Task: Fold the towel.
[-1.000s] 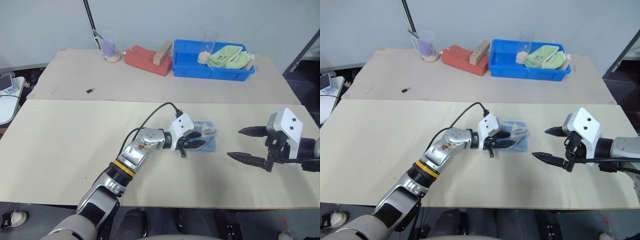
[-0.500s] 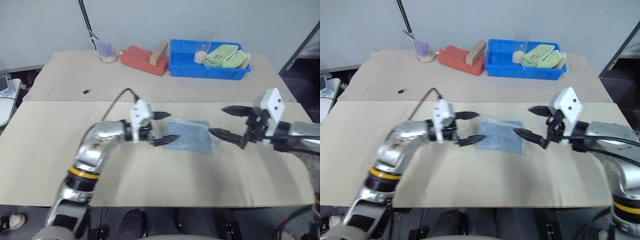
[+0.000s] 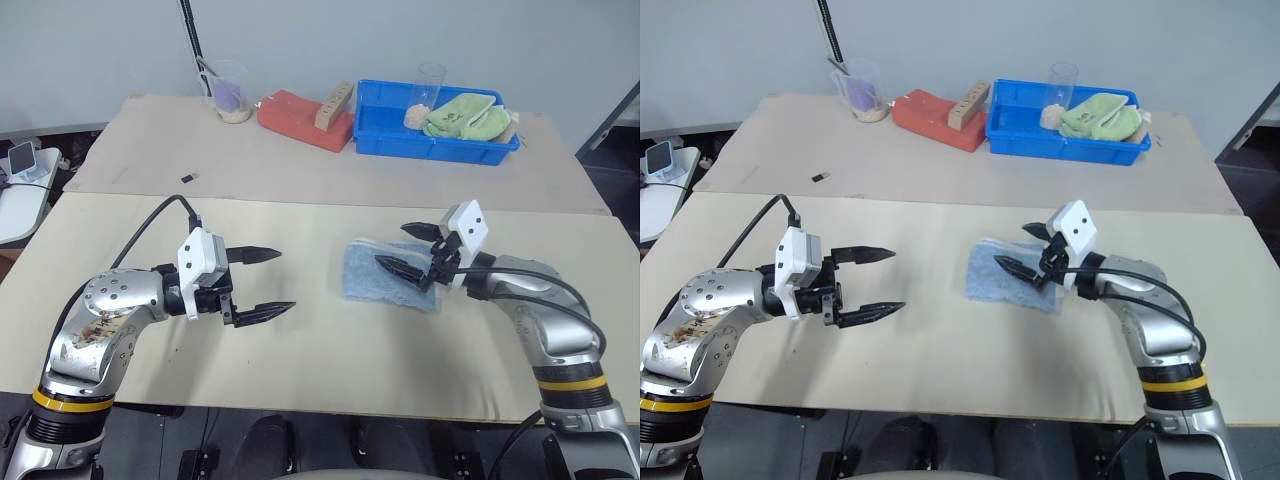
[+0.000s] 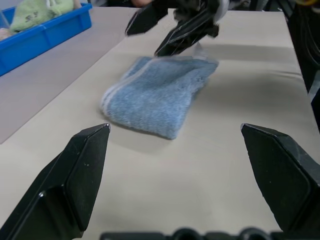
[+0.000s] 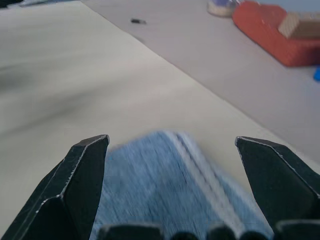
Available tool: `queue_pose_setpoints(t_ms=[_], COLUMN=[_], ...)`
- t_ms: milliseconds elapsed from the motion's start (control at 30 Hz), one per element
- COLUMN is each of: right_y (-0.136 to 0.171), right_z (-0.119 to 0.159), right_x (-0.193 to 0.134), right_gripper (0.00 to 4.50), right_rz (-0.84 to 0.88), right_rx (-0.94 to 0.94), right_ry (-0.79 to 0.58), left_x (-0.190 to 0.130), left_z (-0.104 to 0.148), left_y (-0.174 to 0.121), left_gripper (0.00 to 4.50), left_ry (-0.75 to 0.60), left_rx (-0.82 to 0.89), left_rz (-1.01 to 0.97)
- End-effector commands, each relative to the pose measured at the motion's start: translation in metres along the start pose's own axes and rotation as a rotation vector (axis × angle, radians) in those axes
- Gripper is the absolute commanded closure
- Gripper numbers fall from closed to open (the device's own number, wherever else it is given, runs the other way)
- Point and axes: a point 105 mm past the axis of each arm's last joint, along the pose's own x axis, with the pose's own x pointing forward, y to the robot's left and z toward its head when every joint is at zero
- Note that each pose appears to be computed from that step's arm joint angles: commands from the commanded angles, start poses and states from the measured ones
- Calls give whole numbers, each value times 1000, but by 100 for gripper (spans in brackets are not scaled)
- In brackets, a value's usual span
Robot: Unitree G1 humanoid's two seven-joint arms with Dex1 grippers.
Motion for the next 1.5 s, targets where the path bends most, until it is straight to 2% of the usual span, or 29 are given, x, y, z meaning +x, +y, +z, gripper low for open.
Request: queue_pose_setpoints(t_ms=[33, 267, 467, 533, 633, 933, 1167, 1200, 1300, 1400, 1500], right_y=[-3, 0, 6, 6, 4, -8, -6, -6, -4, -1, 1], right_z=[-10, -25, -62, -66, -57, 4, 20, 22, 23, 20, 18], right_x=[4, 20, 27, 27, 26, 17, 4, 2, -5, -11, -15], right_gripper=[0, 0, 0, 0, 0, 0, 0, 26, 113, 228, 325], right_rz=[-10, 34, 48, 48, 37, -12, -37, -49, -58, -59, -63], right_rx=[-46, -47, 57, 70, 53, -5, -9, -10, -10, -15, -19], right_ry=[-1, 20, 182, 201, 165, -51, -93, -100, -103, -91, -83], left_x=[0, 3, 9, 11, 12, 15, 25, 27, 30, 33, 37], left_z=[10, 8, 10, 11, 11, 15, 15, 14, 11, 9, 8], left_y=[-2, -6, -9, -10, -10, -7, -3, -5, -8, -9, -7], left_gripper=[2, 2, 2, 2, 2, 2, 2, 0, 79, 233, 369], left_ry=[-35, -38, -45, -48, -47, -64, -76, -76, -76, -78, -85], left_rx=[41, 42, 40, 39, 40, 45, -8, -18, -39, -44, -44], left_rz=[-2, -20, -28, -30, -28, -6, 14, 1, -21, -37, -37])
